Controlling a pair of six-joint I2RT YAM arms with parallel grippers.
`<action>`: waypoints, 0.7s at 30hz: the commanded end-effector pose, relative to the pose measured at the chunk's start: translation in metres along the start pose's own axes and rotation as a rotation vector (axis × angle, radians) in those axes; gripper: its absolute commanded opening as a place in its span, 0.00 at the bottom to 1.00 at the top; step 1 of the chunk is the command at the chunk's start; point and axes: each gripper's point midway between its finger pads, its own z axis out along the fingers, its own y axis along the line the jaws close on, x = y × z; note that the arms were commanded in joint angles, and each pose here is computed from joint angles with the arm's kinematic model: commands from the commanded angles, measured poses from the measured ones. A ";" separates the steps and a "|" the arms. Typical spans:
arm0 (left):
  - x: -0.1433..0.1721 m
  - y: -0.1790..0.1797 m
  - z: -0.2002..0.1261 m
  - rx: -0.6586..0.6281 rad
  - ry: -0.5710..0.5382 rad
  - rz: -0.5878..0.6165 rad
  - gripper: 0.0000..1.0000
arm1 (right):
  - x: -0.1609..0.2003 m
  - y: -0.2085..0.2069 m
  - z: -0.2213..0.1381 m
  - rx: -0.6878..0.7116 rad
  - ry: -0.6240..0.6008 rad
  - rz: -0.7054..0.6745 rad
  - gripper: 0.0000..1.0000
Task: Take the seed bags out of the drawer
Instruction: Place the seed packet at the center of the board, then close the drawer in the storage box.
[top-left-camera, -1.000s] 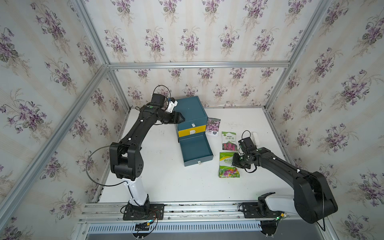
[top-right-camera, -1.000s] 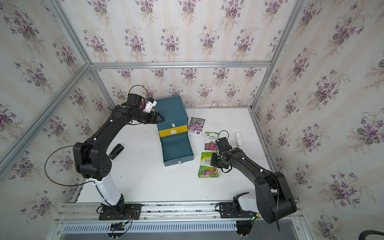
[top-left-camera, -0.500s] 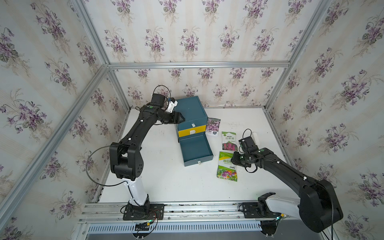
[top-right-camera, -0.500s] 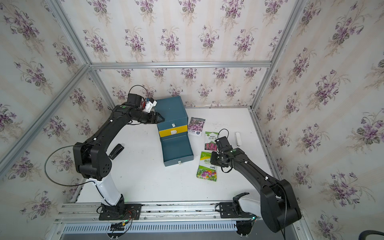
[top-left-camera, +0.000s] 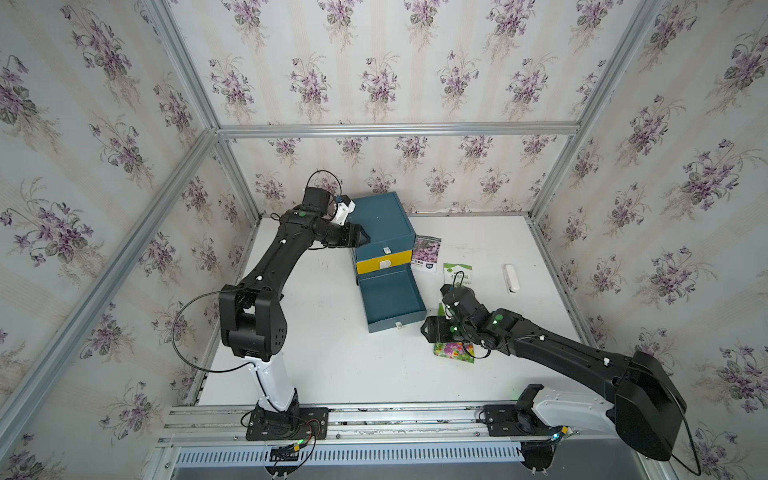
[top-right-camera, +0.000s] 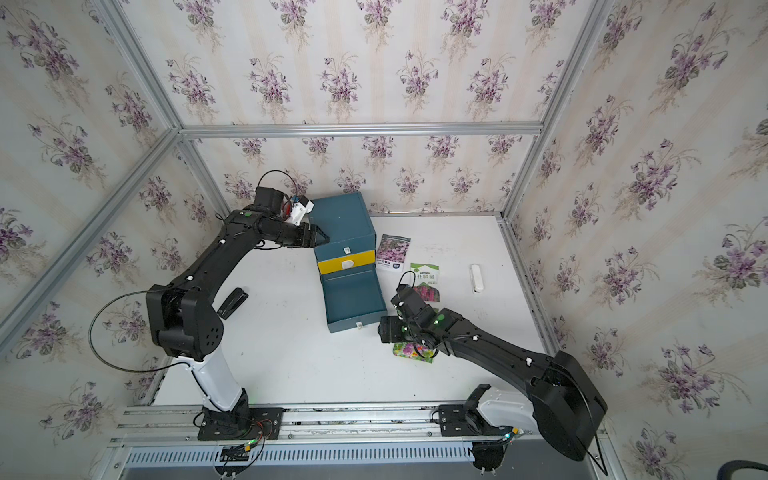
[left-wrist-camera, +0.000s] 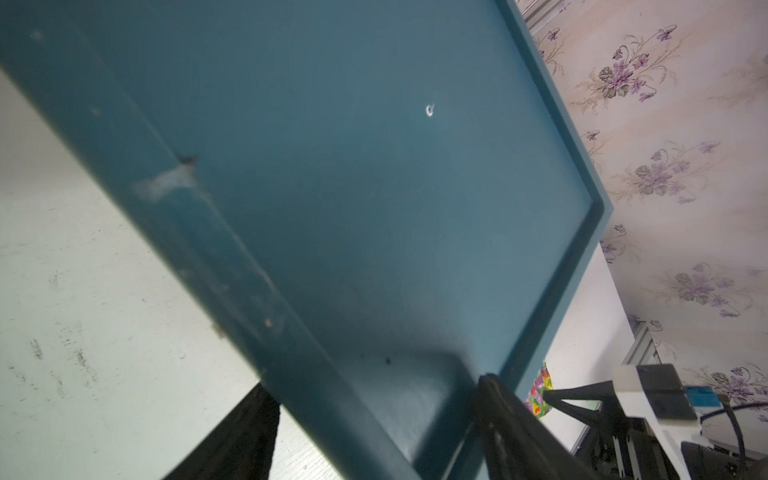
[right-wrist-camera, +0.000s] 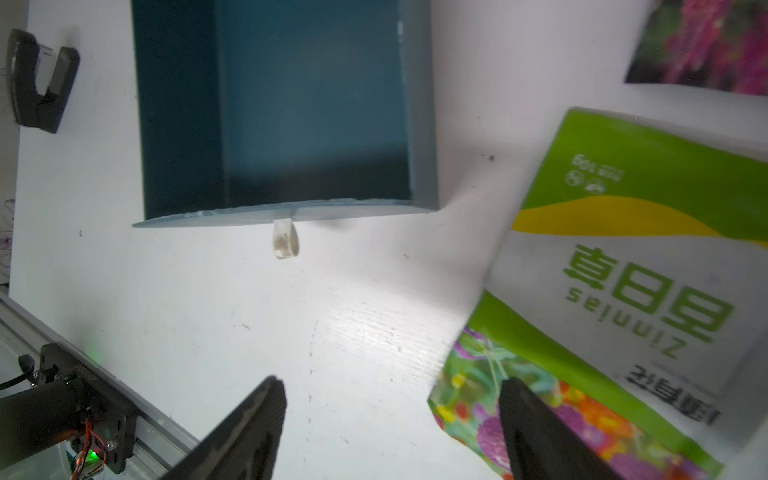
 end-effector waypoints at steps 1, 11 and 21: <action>0.079 0.043 0.007 -0.206 0.312 -0.071 0.76 | -0.011 0.022 0.007 -0.038 -0.076 -0.029 0.90; 0.081 0.043 0.007 -0.205 0.316 -0.074 0.76 | -0.005 0.054 0.032 -0.081 -0.114 -0.127 0.96; 0.082 0.043 0.008 -0.204 0.320 -0.076 0.76 | -0.016 0.067 0.056 -0.062 -0.204 -0.193 0.89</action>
